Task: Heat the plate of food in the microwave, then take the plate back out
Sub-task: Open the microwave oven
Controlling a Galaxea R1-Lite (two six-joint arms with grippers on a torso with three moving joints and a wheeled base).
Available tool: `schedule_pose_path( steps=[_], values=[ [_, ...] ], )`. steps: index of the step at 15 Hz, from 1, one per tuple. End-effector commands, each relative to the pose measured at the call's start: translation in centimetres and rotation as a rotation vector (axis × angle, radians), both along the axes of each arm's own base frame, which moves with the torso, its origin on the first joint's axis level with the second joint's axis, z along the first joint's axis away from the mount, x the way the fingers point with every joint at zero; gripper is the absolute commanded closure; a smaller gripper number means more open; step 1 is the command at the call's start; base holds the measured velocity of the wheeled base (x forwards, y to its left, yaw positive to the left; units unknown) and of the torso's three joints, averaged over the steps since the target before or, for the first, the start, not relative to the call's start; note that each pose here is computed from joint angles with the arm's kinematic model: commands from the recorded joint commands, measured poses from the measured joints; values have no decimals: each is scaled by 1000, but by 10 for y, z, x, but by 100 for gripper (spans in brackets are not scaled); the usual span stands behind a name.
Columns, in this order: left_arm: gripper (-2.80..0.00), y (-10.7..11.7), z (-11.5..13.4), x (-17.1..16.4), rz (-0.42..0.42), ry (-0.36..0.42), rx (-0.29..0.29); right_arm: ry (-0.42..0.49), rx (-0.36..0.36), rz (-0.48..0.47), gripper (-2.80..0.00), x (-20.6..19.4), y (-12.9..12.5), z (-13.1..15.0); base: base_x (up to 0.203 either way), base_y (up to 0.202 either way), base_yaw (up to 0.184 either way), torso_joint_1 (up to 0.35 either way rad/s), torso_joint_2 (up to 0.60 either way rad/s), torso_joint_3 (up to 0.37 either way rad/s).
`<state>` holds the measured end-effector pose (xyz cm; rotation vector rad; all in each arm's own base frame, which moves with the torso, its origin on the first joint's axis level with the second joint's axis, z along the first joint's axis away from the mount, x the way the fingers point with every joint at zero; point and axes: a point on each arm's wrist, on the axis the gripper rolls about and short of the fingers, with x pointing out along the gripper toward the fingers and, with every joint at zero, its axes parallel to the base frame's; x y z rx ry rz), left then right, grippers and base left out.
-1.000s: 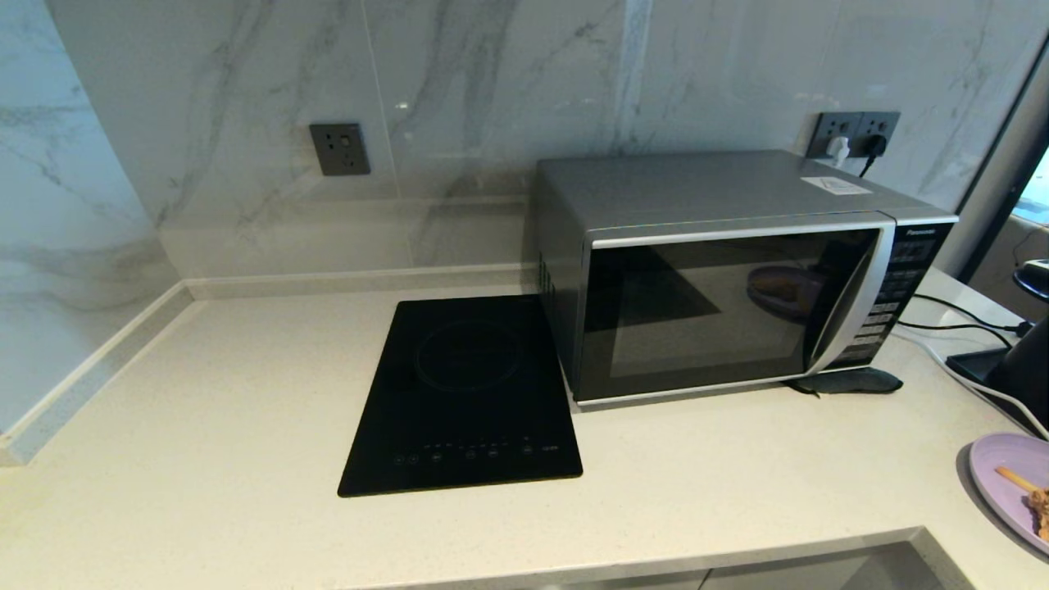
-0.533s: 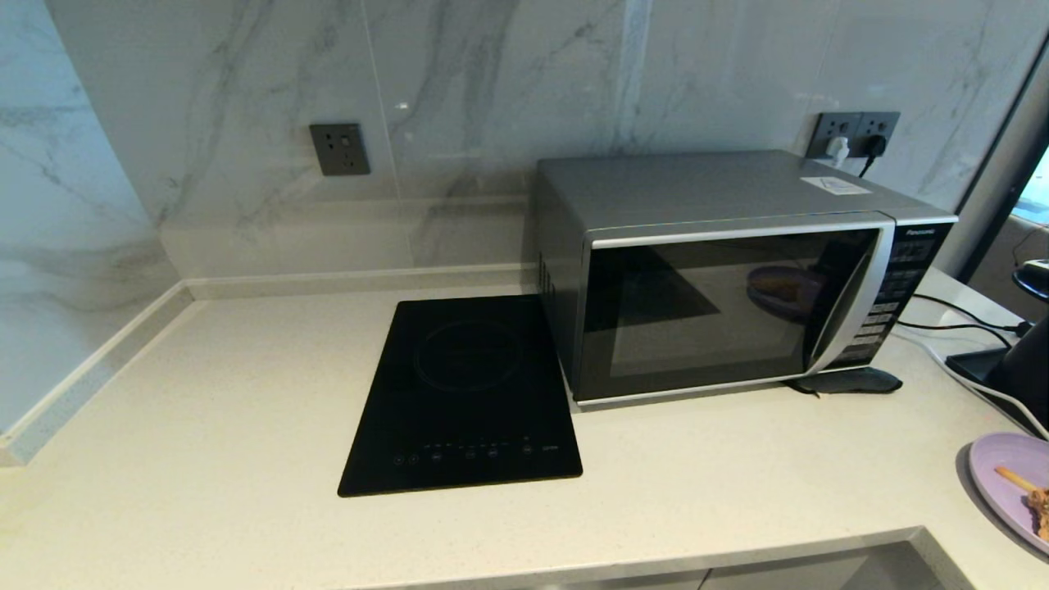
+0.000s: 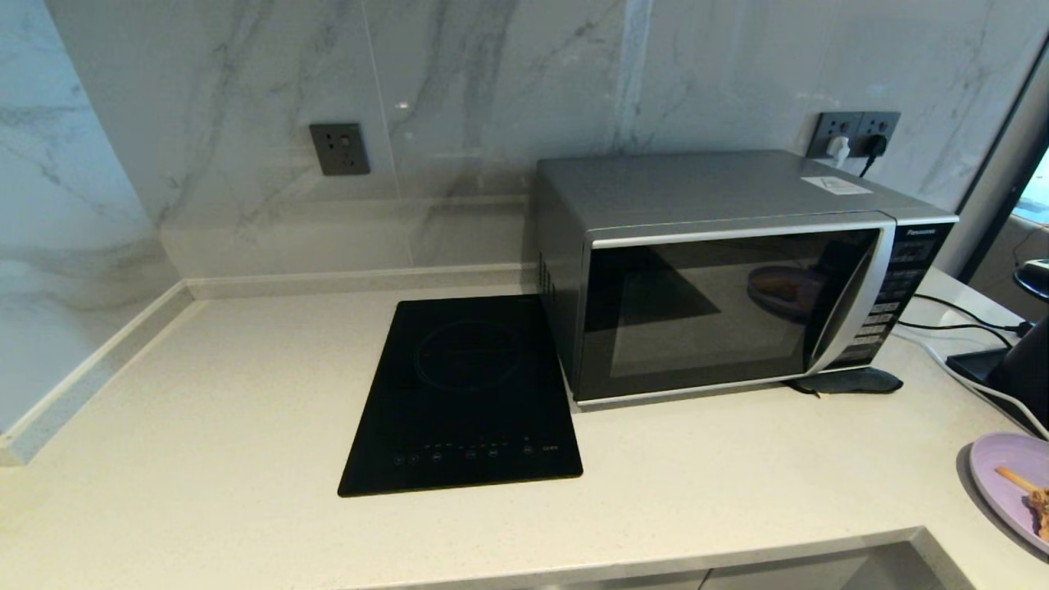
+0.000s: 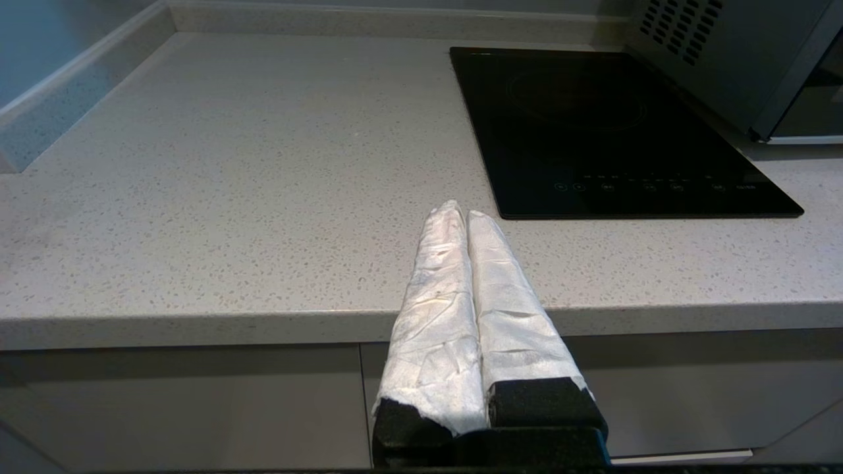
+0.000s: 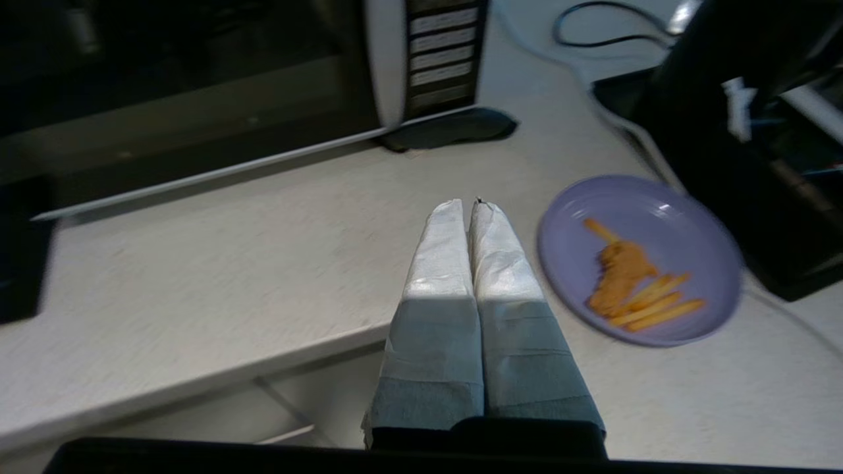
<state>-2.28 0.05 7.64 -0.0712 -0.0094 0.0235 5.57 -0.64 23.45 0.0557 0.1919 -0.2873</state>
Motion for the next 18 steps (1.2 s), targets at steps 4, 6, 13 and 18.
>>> schedule_pose_path(
  steps=[4,6,13,18],
  values=[
    [0,0,0,0,1,1,-1,221,-144,-234,-280,110,-6,19,0,0,0,0,0,0],
    [0,0,0,0,1,1,-1,239,-158,-257,-280,135,-6,14,0,0,0,0,0,0],
    [0,0,0,0,1,1,-1,277,-169,-348,-280,194,1,-5,0,0,0,0,0,0],
    [0,0,0,0,1,1,-1,208,-183,-396,-280,218,30,-21,0,0,0,0,0,0]
  ],
)
